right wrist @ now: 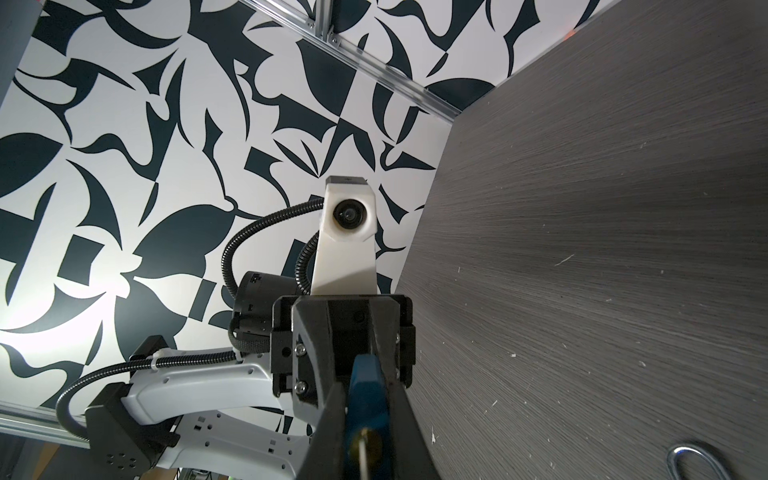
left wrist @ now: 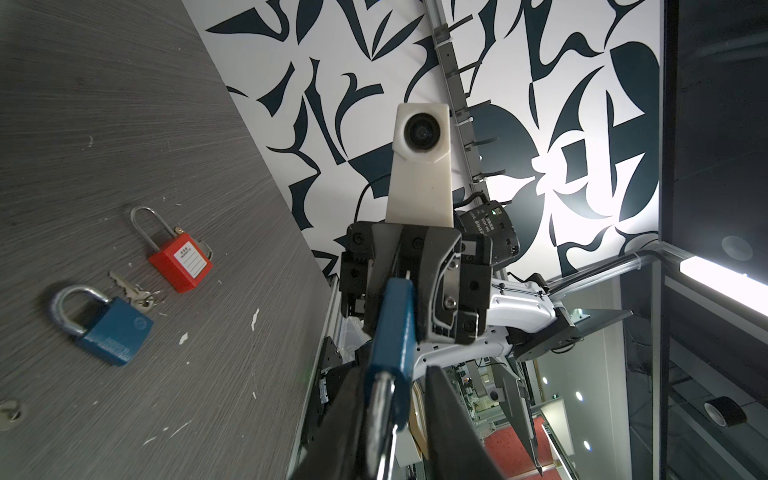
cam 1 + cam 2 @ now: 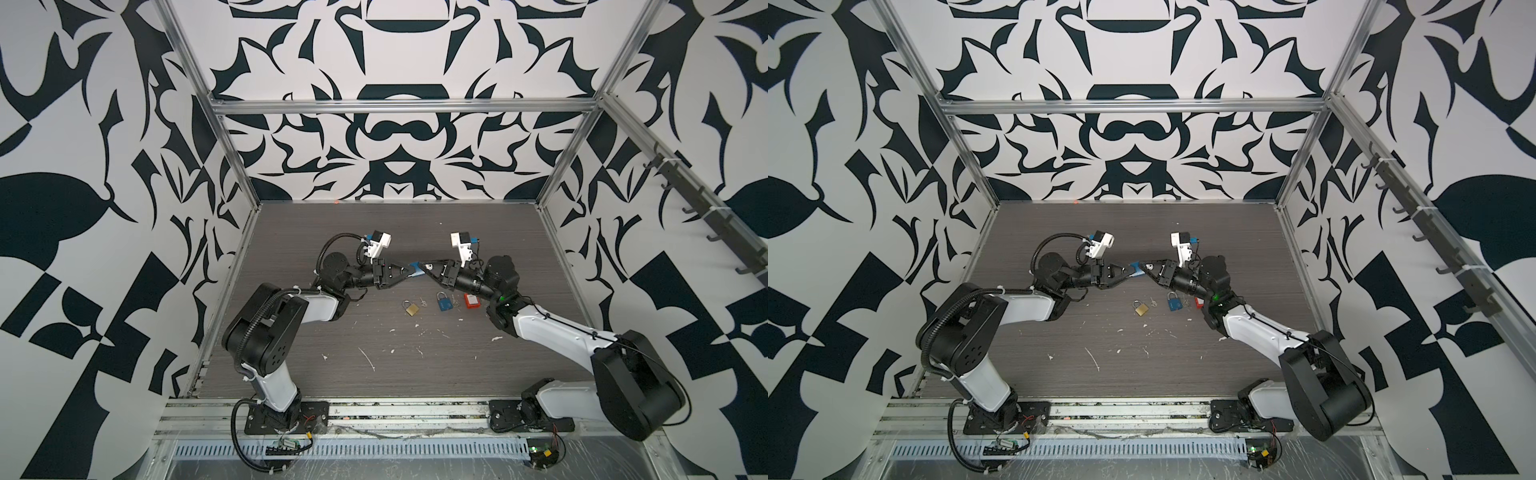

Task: Lock with the key

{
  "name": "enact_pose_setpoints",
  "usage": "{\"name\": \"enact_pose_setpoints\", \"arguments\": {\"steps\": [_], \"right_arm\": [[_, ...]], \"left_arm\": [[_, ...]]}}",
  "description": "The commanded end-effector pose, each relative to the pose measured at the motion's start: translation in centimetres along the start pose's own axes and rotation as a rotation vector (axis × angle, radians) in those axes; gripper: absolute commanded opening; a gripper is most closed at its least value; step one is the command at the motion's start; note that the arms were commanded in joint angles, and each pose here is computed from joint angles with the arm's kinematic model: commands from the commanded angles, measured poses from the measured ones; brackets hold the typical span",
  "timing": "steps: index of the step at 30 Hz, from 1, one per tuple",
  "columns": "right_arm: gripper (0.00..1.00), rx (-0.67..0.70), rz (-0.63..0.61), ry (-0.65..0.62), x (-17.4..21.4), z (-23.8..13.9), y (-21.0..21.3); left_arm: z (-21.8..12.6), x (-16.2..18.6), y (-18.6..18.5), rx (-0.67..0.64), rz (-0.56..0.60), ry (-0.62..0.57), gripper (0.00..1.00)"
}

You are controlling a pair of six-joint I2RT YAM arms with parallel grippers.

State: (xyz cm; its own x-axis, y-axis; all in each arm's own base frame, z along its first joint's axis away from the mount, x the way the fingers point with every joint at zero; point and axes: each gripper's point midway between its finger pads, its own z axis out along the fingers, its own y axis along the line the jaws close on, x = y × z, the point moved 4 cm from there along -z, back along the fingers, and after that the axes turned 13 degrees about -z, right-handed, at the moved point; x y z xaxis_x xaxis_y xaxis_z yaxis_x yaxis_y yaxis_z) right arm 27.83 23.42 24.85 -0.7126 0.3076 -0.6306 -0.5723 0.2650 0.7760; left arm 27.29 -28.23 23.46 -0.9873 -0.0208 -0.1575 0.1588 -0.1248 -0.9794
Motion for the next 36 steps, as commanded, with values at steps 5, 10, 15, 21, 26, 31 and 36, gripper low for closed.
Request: {"name": "enact_pose_setpoints", "arguments": {"steps": [5,10,15,21,26,31,36], "right_arm": [[0.00,-0.066,-0.047,-0.021,-0.6,0.6,1.5],[0.00,-0.059,-0.042,-0.025,-0.5,0.6,1.3],[0.23,-0.034,-0.036,-0.021,-0.6,0.2,1.1],[0.52,0.053,-0.044,-0.012,-1.4,-2.0,0.8],[0.53,-0.023,-0.028,0.067,-1.7,-3.1,1.5],[0.45,-0.104,0.015,0.185,-1.5,-3.0,1.8],[0.33,-0.079,-0.006,0.196,-1.5,-3.1,1.7]], "left_arm": [[0.4,-0.2,-1.1,0.037,0.052,0.020,0.28],[0.5,-0.2,-0.9,0.035,0.047,0.021,0.20],[0.2,-0.1,-0.3,0.026,0.039,0.030,0.00],[-0.8,0.2,0.3,0.007,0.022,0.066,0.00],[-0.7,1.1,0.7,-0.005,-0.003,0.180,0.00],[-0.8,1.9,0.6,-0.012,-0.018,0.244,0.00],[-0.8,2.0,0.4,-0.013,-0.025,0.254,0.00]]}}
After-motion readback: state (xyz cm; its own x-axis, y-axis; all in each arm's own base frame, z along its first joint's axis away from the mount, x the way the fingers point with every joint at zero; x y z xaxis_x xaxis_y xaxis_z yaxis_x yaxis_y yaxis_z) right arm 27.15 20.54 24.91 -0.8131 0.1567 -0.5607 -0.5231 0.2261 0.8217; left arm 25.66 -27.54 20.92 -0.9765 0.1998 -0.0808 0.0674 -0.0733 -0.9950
